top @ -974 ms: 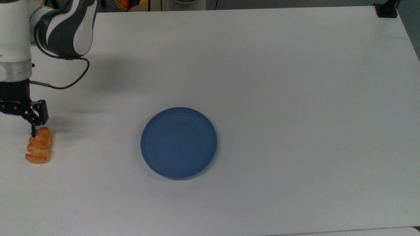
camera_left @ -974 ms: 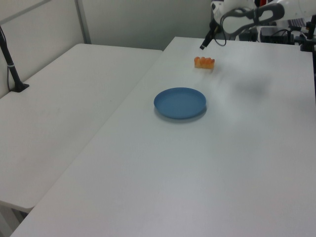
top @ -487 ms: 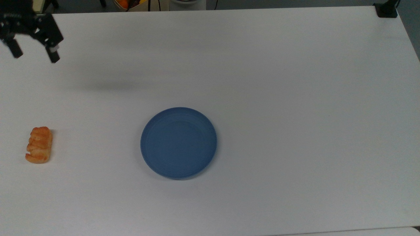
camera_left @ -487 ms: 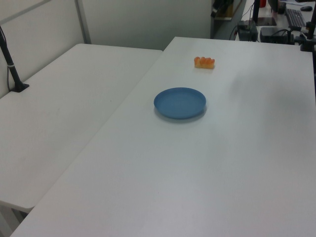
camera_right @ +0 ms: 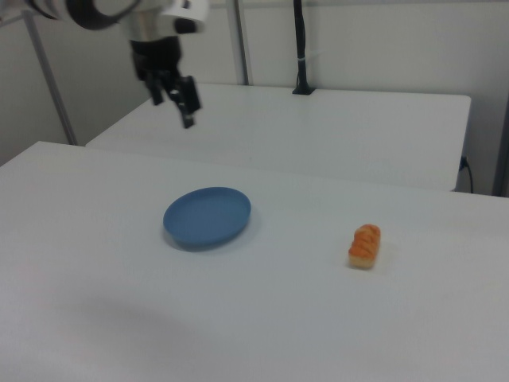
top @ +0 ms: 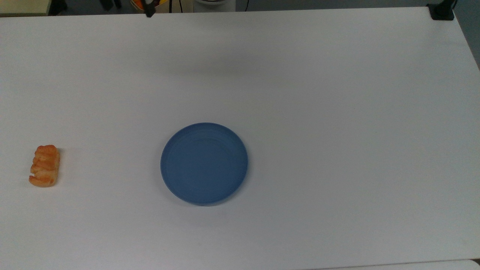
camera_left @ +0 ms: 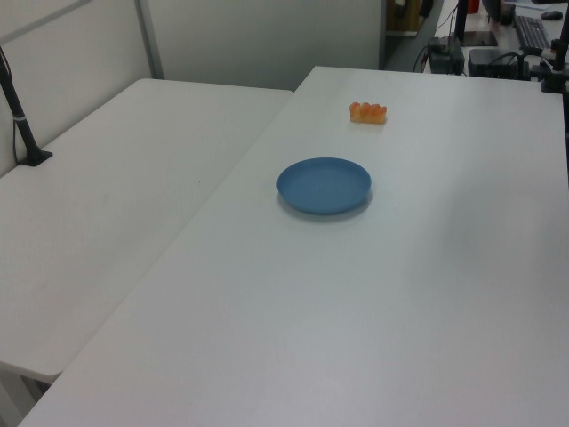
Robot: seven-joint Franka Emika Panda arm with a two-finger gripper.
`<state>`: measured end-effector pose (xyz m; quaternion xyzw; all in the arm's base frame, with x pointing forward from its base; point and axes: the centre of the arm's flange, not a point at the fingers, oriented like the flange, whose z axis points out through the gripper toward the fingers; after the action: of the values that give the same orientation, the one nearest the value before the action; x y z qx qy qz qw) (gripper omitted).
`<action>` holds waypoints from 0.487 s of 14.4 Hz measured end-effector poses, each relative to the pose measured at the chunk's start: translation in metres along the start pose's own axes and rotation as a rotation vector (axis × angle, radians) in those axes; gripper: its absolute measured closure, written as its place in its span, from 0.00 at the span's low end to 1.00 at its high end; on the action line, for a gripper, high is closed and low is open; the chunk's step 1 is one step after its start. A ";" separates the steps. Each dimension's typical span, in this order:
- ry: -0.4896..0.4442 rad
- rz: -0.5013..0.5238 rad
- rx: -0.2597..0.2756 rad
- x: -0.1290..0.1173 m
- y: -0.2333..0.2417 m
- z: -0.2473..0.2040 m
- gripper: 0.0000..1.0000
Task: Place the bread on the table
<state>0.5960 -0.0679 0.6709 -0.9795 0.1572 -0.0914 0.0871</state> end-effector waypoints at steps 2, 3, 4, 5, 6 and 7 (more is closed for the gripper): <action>-0.046 -0.029 -0.009 -0.025 -0.028 -0.005 0.00; -0.067 -0.059 -0.019 -0.043 -0.047 -0.003 0.00; -0.084 -0.089 -0.035 -0.057 -0.062 0.003 0.00; -0.103 -0.115 -0.049 -0.068 -0.074 0.011 0.00; -0.114 -0.128 -0.059 -0.073 -0.078 0.017 0.00; -0.125 -0.136 -0.067 -0.077 -0.081 0.022 0.00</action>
<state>0.5521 0.0355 0.6537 -0.9940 0.0876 -0.0304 0.0574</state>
